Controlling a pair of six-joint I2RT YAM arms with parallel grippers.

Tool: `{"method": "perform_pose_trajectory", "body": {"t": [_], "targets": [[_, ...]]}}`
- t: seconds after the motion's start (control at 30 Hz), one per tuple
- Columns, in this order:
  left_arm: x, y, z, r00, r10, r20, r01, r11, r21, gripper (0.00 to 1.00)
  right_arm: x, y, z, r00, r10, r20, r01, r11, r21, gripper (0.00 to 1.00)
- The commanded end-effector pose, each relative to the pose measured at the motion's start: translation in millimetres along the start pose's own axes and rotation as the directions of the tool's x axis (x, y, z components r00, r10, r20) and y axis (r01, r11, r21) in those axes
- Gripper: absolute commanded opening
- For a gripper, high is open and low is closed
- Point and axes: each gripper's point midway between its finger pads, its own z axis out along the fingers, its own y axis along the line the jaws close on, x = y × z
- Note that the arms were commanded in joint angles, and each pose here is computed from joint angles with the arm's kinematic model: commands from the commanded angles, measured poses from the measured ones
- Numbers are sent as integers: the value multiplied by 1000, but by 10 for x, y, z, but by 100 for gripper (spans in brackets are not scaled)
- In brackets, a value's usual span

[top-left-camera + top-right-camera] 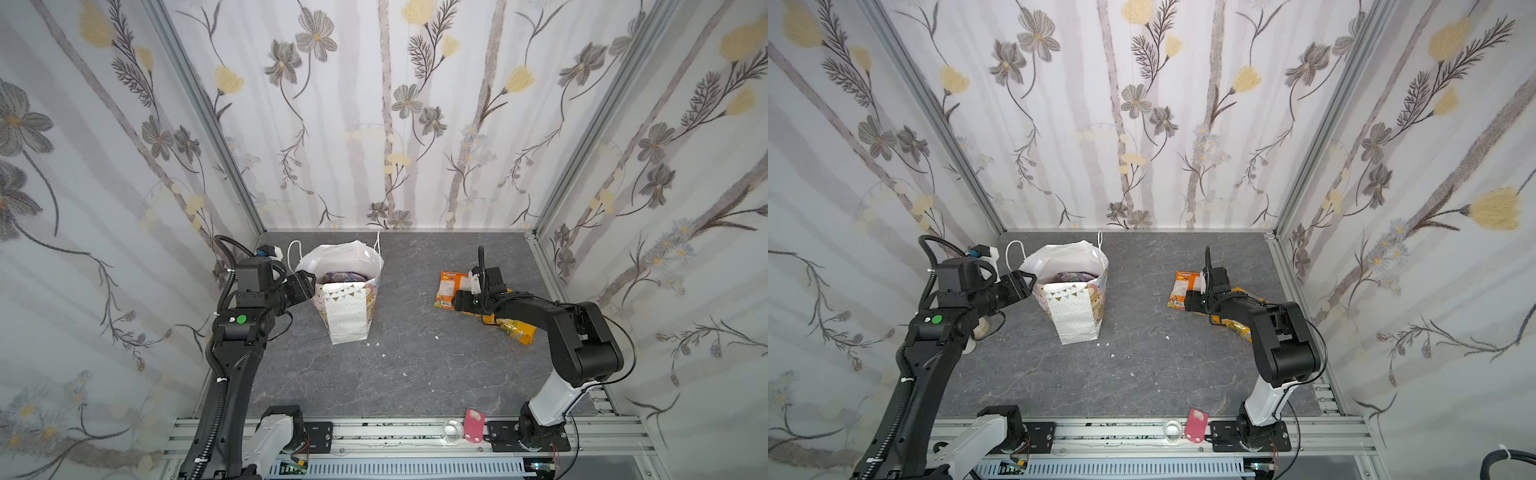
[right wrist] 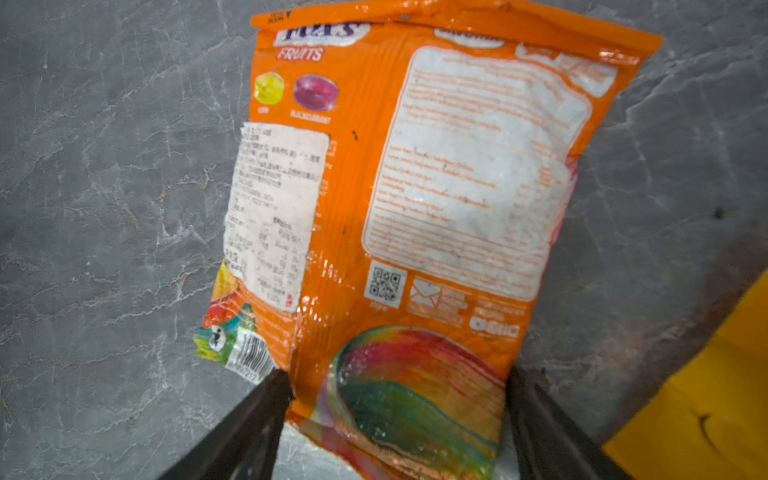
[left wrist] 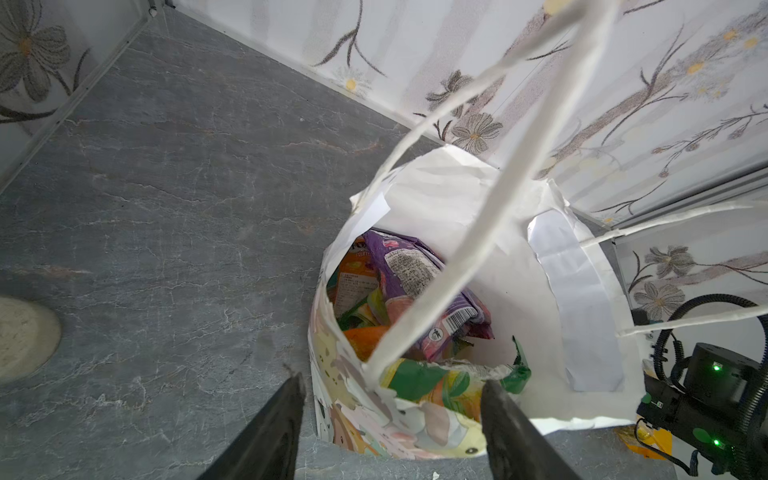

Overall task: Place the snacks into the paper bag
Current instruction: 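Lower the right gripper and grasp the orange fruit candy packet, then lift the orange packet and carry it toward the bag opening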

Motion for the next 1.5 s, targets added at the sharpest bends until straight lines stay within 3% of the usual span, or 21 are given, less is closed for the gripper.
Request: {"method": "perform_pose_trajectory", "body": {"t": [0.0,0.2,0.6,0.77,1.47], "targets": [[-64,-35,0,1000,2,18,-2,1000,13,67,-48,18,27,1000,-11,15,11,1000,-1,77],[-94,-43,14,1000,9,10,-9,1000,9,67,-20,25,81,1000,-8,-5,8,1000,0,59],[-102,-59,28,1000,11,8,-11,1000,18,67,12,55,77,1000,-7,-16,7,1000,-11,14],[-99,-62,11,1000,15,12,-15,1000,19,67,7,80,41,1000,-10,-12,10,1000,-13,3],[-11,-46,-67,999,35,14,-35,999,20,67,-115,434,-514,997,-41,67,46,996,-80,0]]}}
